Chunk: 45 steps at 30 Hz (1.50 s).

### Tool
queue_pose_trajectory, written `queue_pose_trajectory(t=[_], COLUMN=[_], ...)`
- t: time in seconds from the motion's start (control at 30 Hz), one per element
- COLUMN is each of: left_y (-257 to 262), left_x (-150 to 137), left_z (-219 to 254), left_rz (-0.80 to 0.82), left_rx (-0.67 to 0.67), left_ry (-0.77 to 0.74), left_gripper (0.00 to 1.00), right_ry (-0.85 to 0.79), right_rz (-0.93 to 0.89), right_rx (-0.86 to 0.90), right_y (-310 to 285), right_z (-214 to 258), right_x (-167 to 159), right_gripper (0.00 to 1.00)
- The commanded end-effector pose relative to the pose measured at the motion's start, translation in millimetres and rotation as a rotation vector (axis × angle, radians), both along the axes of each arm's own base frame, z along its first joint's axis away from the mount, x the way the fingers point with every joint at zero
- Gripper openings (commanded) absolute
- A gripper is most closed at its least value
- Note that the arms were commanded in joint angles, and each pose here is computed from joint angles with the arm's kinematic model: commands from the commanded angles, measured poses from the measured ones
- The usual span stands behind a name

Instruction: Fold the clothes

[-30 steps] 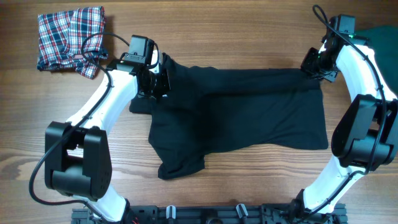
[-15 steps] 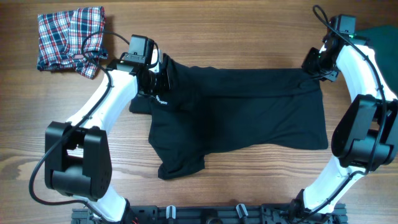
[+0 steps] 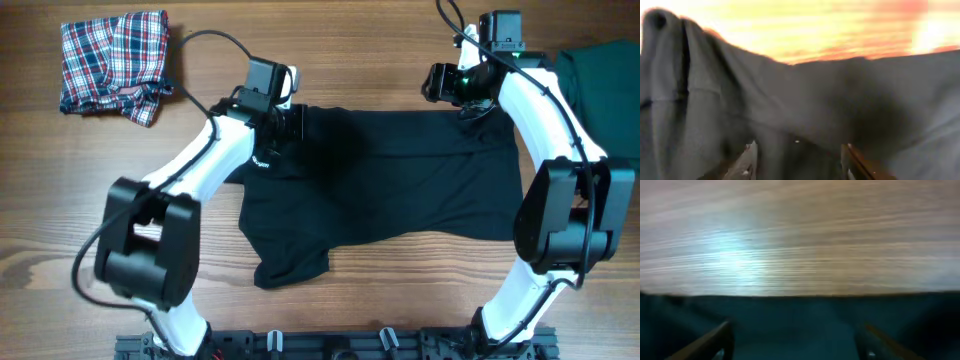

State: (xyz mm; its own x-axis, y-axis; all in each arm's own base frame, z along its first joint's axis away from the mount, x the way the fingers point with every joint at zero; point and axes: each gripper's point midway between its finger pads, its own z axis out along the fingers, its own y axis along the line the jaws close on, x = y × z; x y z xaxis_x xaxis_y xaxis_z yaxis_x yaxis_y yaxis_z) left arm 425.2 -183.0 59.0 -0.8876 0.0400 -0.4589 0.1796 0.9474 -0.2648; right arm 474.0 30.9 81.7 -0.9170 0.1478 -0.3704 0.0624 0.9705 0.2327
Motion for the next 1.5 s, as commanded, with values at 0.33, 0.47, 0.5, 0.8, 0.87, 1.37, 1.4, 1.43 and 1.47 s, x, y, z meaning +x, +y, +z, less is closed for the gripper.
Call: queue_pose_trajectory(t=[0.33,0.47,0.5,0.8,0.87,1.37,1.4,1.43,1.47], left_y=[53,66,66,65,63,6,2,2,6], left_x=[17,18,18,19,19,8,6,1,-6], left_z=[-36,-37,-37,-36,-34,28,25,20,11], left_rz=[0.111,0.137,0.137,0.137,0.108,-0.026,-0.038,-0.03,0.01], left_rx=[0.078,0.081,0.081,0.079,0.081,0.129,0.132,0.135,0.134], left_ry=[0.052,0.063,0.063,0.056,0.047,-0.126,-0.119,-0.092,-0.037], left_gripper=[0.57,0.57,0.57,0.57,0.54,0.39,0.35,0.33,0.31], right_ry=[0.257,0.3,0.304,0.412,0.412,0.36,0.359,0.36,0.362], right_rz=[-0.111,-0.196,-0.202,-0.412,-0.414,-0.42,-0.421,-0.42,-0.42], right_rx=[-0.188,-0.223,-0.223,-0.339,-0.355,-0.311,-0.311,-0.311,-0.311], right_y=[-50,-72,-74,-121,-122,-117,-117,-117,-117], right_z=[-75,-81,-81,-79,-77,-69,-69,-69,-69], right_x=[-37,-45,-47,-78,-79,-67,-67,-67,-68], right_gripper=[0.79,0.79,0.79,0.95,0.99,1.0,1.0,1.0,1.0])
